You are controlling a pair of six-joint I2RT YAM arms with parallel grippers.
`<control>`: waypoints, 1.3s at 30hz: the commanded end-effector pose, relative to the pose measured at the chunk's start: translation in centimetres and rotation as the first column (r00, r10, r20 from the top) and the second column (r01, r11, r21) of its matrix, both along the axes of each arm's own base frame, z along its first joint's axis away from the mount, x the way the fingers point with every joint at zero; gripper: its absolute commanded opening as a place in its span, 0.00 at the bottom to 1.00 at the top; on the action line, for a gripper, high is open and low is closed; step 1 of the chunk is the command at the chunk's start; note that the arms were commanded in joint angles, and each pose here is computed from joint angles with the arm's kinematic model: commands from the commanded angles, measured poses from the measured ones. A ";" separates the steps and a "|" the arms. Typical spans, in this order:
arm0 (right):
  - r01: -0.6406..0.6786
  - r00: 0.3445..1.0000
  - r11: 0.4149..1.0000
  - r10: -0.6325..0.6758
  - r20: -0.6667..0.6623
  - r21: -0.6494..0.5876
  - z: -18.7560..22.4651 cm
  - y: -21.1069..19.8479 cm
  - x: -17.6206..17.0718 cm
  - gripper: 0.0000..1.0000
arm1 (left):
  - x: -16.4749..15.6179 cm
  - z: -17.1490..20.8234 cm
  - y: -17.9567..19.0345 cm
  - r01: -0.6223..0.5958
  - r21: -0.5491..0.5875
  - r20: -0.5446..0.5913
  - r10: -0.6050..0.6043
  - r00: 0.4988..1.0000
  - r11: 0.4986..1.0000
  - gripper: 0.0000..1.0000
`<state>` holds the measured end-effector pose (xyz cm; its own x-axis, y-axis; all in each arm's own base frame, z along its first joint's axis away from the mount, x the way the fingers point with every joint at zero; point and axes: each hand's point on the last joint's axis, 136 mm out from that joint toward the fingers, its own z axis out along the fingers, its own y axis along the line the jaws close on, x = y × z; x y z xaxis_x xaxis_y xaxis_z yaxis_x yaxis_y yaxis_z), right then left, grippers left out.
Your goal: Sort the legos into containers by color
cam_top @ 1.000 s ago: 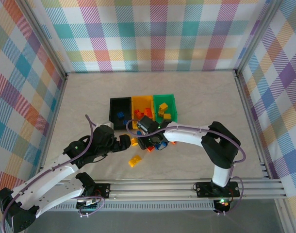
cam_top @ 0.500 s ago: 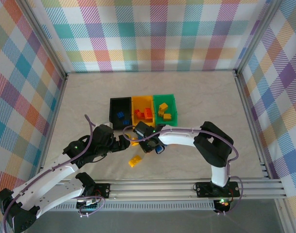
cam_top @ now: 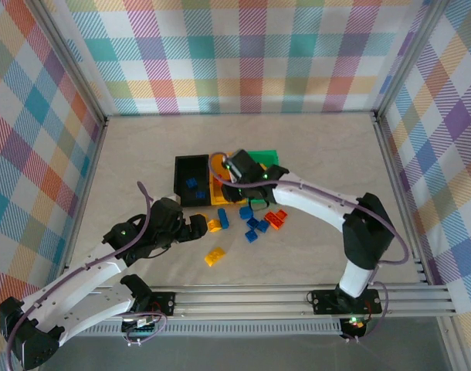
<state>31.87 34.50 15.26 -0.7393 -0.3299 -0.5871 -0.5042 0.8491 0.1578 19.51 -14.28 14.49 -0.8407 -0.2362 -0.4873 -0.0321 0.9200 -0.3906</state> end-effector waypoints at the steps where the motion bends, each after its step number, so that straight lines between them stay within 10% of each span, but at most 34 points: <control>1: 0.023 1.000 1.000 -0.024 -0.015 -0.019 -0.9 0.6 3.2 0.32 | 0.0 -0.6 -0.2 0.028 0.007 -0.011 -0.028 1.000 1.000 1.00; 8: 0.108 0.994 0.994 -0.109 -0.027 -0.021 -1.3 2.0 9.3 0.36 | -0.5 -1.5 -0.3 0.062 0.031 -0.048 -0.060 0.997 0.998 1.00; 16: 0.116 0.993 0.992 -0.116 -0.004 0.053 1.2 3.0 11.1 0.69 | -0.6 -2.4 -1.0 0.101 0.035 -0.080 -0.098 0.992 0.994 1.00; 27: 0.150 0.988 0.978 -0.143 -0.062 0.141 1.3 -1.4 4.7 0.75 | -2.0 -5.0 -5.3 0.290 0.001 -0.192 -0.284 0.939 0.957 0.97; 39: 0.234 0.969 0.957 -0.217 -0.116 0.171 -1.3 -7.3 -1.8 0.77 | -3.5 -10.1 -8.8 0.452 0.214 -0.312 -0.378 0.872 0.866 0.88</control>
<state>29.84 27.05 12.11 -0.8588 -0.1073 -0.5009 -0.2901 0.9078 0.3029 14.85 -22.11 4.12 -0.9494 0.2450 -0.1968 0.2815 0.9413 -0.1865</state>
